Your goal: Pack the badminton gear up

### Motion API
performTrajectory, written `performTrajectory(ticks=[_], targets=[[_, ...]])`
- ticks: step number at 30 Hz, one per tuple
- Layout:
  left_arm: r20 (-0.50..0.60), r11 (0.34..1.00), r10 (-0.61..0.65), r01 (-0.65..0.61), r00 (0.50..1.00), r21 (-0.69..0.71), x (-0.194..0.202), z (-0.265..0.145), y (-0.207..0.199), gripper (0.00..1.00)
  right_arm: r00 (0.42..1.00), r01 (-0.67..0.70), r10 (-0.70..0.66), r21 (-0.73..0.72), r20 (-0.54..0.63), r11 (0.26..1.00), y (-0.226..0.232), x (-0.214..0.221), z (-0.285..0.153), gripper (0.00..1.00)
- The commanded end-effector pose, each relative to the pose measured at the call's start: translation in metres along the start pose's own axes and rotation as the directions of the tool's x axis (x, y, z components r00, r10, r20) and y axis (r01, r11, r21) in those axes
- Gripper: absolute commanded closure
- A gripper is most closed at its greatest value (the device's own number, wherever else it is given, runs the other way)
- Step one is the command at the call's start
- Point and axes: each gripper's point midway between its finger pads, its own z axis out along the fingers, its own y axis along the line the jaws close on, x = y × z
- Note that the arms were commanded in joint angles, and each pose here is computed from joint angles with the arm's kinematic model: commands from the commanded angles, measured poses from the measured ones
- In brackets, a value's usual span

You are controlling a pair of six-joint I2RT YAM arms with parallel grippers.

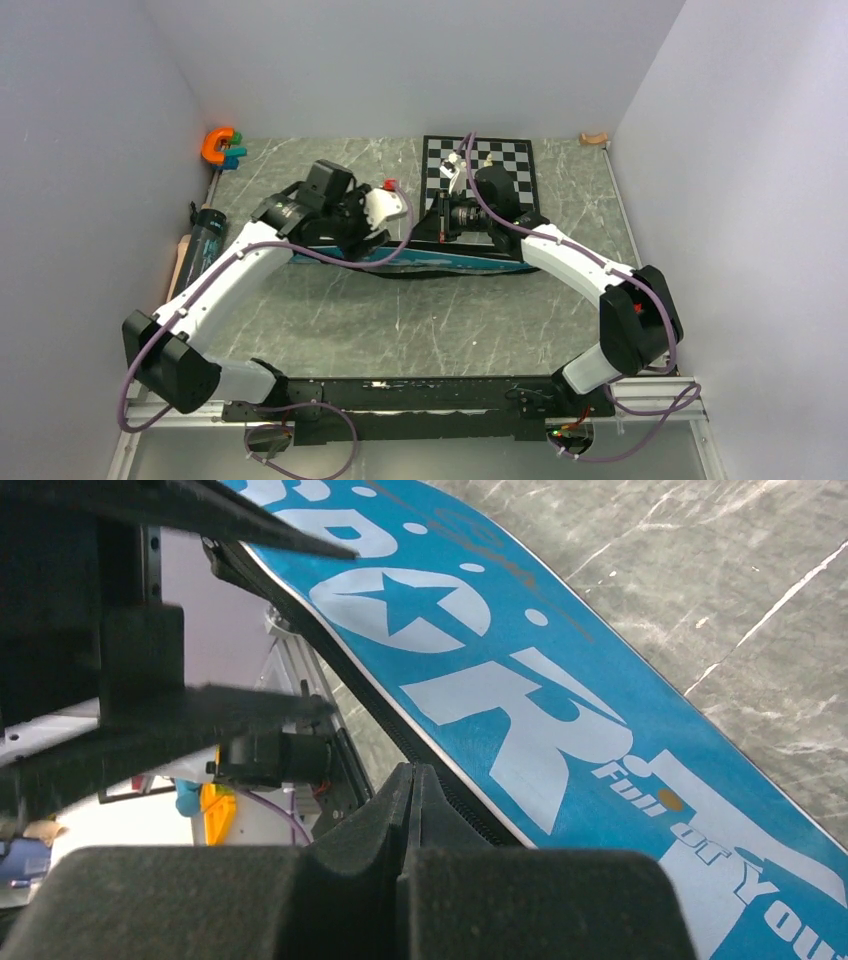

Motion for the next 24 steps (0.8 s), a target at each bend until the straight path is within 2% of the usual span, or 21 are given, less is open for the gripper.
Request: performTrajectory(ticks=[1, 7, 10, 13, 16, 24], targets=[[0.116, 0.995, 0.081, -0.087, 0.990, 0.046, -0.040, 0.019, -0.022, 0.26, 0.993, 0.079, -0.075, -0.034, 0.093, 0.996, 0.034, -0.031, -0.018, 1.00], [0.078, 0.985, 0.128, -0.136, 0.989, 0.102, -0.041, 0.043, -0.024, 0.28, 0.993, 0.069, -0.067, -0.015, 0.096, 0.998, 0.033, -0.029, -0.021, 1.00], [0.071, 0.983, 0.161, -0.167, 0.984, 0.079, -0.039, 0.052, -0.018, 0.36, 0.993, 0.065, -0.063, -0.016, 0.097, 0.998, 0.033, -0.029, -0.020, 1.00], [0.055, 0.980, 0.178, -0.182, 0.982, 0.077, -0.038, 0.057, -0.014, 0.62, 0.994, 0.062, -0.061, -0.006, 0.096, 0.998, 0.031, -0.028, -0.020, 1.00], [0.029, 0.979, 0.187, -0.188, 0.982, 0.077, -0.032, 0.059, -0.013, 0.99, 0.993, 0.064, -0.065, 0.012, 0.095, 0.998, 0.028, -0.026, -0.023, 1.00], [0.016, 0.976, 0.217, -0.216, 0.976, -0.010, -0.026, 0.038, 0.000, 1.00, 0.991, 0.045, -0.059, 0.118, 0.117, 0.992, 0.003, -0.019, -0.040, 1.00]])
